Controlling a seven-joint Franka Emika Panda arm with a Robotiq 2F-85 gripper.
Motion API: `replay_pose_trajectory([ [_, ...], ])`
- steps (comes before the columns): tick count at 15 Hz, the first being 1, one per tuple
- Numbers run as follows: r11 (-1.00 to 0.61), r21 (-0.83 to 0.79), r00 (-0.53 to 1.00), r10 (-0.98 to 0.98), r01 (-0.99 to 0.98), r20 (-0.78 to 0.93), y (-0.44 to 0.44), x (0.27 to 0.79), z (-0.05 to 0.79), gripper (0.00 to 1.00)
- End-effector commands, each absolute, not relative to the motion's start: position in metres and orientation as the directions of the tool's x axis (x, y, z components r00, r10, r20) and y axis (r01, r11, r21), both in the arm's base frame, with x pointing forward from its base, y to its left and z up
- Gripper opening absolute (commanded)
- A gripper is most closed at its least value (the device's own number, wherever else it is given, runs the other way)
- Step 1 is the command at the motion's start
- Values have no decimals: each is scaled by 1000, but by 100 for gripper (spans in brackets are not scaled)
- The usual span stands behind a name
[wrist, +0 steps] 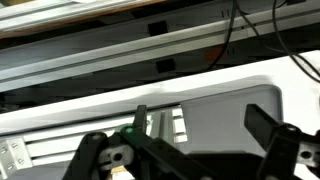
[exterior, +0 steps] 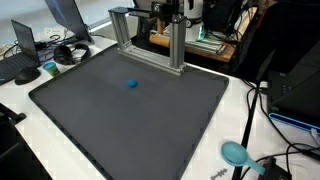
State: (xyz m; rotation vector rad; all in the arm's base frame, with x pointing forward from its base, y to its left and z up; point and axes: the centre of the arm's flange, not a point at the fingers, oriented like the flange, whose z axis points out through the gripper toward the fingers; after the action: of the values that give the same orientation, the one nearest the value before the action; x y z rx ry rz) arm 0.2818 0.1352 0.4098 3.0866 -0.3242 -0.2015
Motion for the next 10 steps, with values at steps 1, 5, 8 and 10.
replay_pose_trajectory([
  [1,-981,99,979,-177,-167,-102,105,283,449,100],
  [5,-990,65,991,-129,-127,-22,77,296,476,100],
  [8,-990,20,989,-141,-142,49,48,309,491,100],
  [10,-986,13,984,-166,-167,72,28,315,498,100],
])
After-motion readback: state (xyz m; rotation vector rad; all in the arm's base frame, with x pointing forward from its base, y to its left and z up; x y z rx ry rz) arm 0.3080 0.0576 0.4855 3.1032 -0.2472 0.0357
